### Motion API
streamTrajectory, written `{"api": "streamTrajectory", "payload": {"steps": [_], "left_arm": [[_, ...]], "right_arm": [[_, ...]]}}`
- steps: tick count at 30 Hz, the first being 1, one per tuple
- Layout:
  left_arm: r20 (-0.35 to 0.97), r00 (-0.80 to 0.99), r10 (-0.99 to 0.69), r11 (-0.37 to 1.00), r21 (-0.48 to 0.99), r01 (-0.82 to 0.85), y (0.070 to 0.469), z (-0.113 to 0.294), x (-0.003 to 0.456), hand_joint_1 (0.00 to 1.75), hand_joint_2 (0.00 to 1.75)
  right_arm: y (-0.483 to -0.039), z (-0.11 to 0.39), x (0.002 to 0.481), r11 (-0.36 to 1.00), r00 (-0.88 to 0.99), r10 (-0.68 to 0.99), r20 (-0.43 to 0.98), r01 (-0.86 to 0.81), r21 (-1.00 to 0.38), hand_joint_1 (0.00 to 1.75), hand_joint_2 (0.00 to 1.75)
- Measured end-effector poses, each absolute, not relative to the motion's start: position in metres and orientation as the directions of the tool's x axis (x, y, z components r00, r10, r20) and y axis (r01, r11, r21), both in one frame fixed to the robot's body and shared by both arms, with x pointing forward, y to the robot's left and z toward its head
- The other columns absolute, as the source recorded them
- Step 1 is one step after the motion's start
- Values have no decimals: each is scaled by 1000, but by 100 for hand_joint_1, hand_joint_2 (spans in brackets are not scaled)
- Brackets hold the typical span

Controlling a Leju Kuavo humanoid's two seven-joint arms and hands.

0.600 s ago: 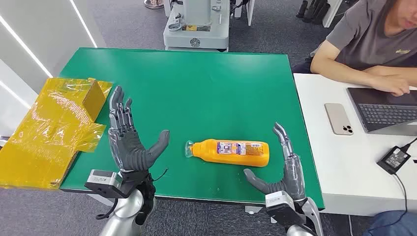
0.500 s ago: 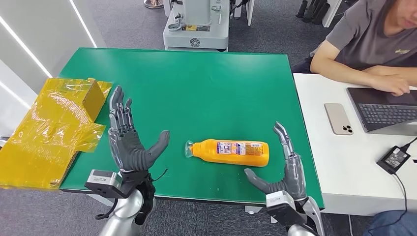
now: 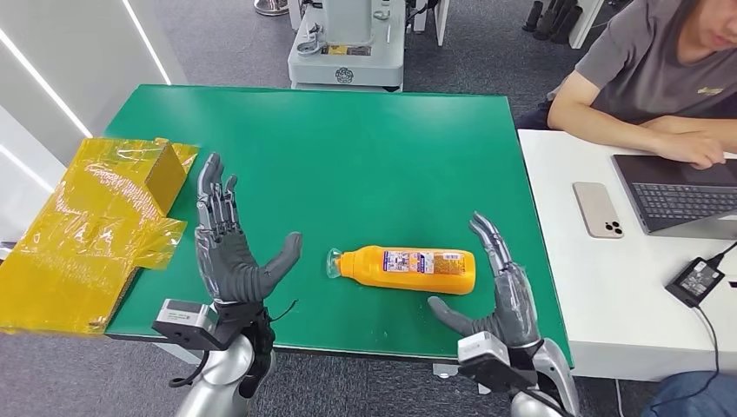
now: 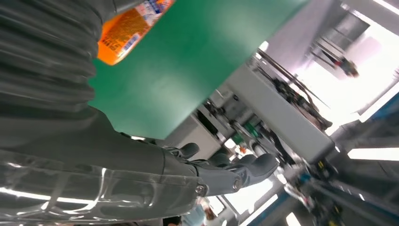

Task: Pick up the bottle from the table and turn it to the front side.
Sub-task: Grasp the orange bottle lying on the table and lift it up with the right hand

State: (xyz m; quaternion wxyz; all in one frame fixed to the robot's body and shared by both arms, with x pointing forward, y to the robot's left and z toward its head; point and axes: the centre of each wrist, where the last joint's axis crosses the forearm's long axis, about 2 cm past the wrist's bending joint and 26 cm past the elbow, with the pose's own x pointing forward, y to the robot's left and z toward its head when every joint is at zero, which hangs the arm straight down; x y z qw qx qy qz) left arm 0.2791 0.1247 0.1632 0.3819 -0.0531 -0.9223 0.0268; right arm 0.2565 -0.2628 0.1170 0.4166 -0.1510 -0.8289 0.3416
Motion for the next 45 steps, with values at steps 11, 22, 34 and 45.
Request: {"api": "streamTrajectory", "payload": {"steps": [11,22,34,45], "left_arm": [[706,-692,149,987,-64,147,121,159,277,0,175],[712,-688,138,988,-47,150,121,155,273,0,175],[709,-688,152,984,-45,171,117,163,278,0,175],[705,-691,157,983,-46,177,114,169,282,0,175]], "right_arm": [[-329,215,393,147,-565,718,406,-447,-882,0,175],[-318,238,453,24,-506,794,337,-528,-849,0,175],[-306,184,446,-14,-476,796,374,-631,-775,0,175],[-301,142,427,-29,-441,809,390,-692,-721,0,175]]}}
